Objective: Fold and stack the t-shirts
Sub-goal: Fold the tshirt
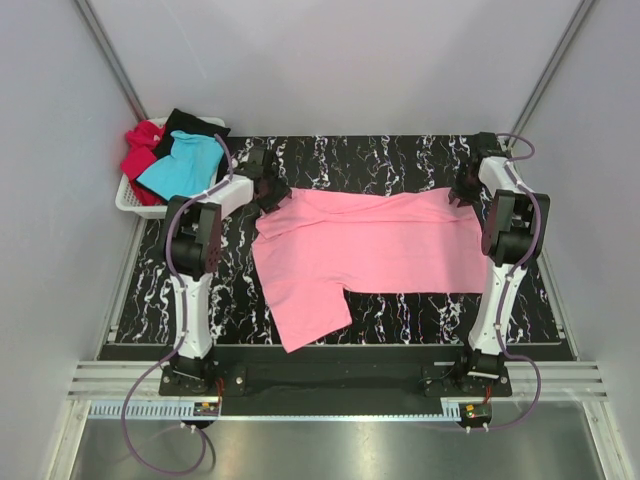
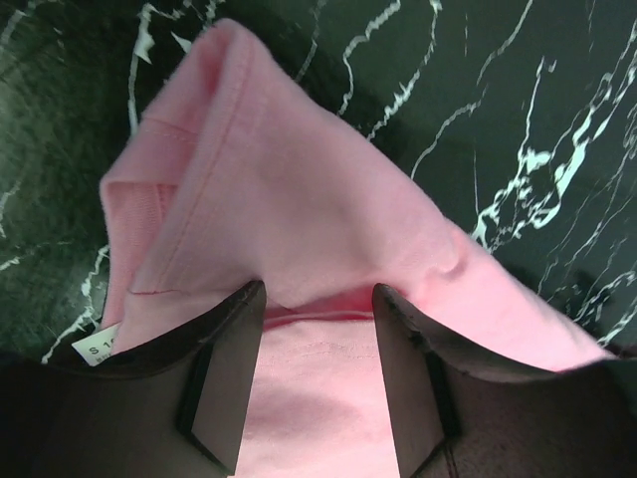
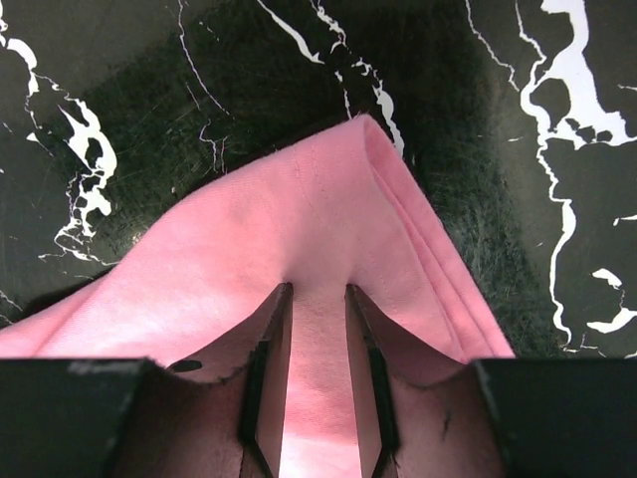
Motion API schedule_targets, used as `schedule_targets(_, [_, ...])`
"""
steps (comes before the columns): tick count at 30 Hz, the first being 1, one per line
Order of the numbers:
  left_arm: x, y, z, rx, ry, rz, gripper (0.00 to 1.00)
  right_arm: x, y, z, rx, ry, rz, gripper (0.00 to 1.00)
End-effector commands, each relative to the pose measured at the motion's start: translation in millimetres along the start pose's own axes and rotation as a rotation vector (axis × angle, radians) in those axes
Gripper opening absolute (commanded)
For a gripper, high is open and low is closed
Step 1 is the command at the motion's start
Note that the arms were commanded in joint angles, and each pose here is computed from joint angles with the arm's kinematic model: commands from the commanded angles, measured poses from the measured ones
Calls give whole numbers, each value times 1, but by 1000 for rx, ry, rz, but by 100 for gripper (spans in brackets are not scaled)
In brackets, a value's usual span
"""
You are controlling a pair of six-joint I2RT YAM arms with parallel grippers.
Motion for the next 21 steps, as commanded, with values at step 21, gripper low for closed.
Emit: schedule_targets(21, [65,48,-15,-302,-106,-134,73,71,46,-8,-6,99,-155,61])
Point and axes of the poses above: each gripper's point midway between its finger pads, its own x axis back along the fingers, its own z axis along the line the jaws close on, y = z × x, the point moved 8 cm from there along x, back along the fingers, and after that the axes turned 4 degrees about -x, right-handed, at the moved point
